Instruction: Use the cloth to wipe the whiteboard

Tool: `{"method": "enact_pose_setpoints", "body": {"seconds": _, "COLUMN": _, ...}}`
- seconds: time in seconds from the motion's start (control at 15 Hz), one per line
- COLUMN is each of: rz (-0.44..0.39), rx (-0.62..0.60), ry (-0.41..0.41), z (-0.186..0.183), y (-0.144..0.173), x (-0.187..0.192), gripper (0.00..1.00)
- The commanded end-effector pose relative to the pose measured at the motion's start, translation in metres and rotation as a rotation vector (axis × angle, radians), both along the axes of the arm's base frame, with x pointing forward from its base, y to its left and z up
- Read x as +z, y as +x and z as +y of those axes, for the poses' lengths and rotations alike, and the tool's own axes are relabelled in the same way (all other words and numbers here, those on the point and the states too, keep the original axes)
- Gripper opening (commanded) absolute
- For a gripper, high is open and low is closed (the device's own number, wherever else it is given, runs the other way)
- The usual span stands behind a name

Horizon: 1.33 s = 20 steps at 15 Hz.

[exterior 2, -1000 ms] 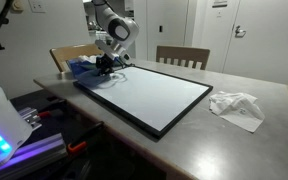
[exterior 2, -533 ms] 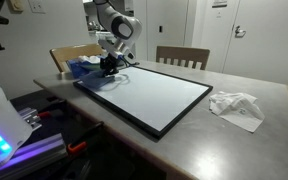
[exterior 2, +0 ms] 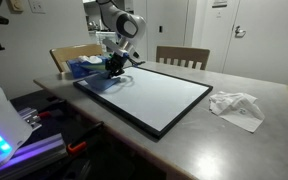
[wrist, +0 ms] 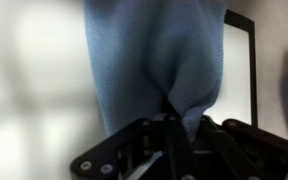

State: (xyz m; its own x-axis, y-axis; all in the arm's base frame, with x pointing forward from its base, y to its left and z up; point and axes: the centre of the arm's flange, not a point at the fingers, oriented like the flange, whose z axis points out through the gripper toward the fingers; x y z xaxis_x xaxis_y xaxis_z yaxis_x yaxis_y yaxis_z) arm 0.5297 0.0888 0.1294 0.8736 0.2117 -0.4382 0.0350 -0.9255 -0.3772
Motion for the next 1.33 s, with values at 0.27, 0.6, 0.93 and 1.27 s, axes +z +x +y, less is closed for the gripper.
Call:
{"method": "enact_pose_setpoints", "body": {"seconds": 0.27, "rz": 0.001, "rx": 0.000, "ry": 0.001, "z": 0.000, "y": 0.001, "x": 0.001, "gripper": 0.08}}
{"method": "enact_pose_setpoints", "body": {"seconds": 0.6, "rz": 0.024, "rx": -0.084, "ry": -0.085, "z": -0.030, "y": -0.005, "x": -0.011, "gripper": 0.02}}
{"method": "enact_pose_setpoints", "body": {"seconds": 0.93, "rz": 0.045, "rx": -0.117, "ry": -0.156, "z": -0.070, "y": -0.014, "x": -0.016, "gripper": 0.02}}
{"method": "enact_pose_setpoints", "body": {"seconds": 1.27, "rz": 0.079, "rx": -0.078, "ry": -0.195, "z": -0.105, "y": -0.010, "x": -0.021, "gripper": 0.02}}
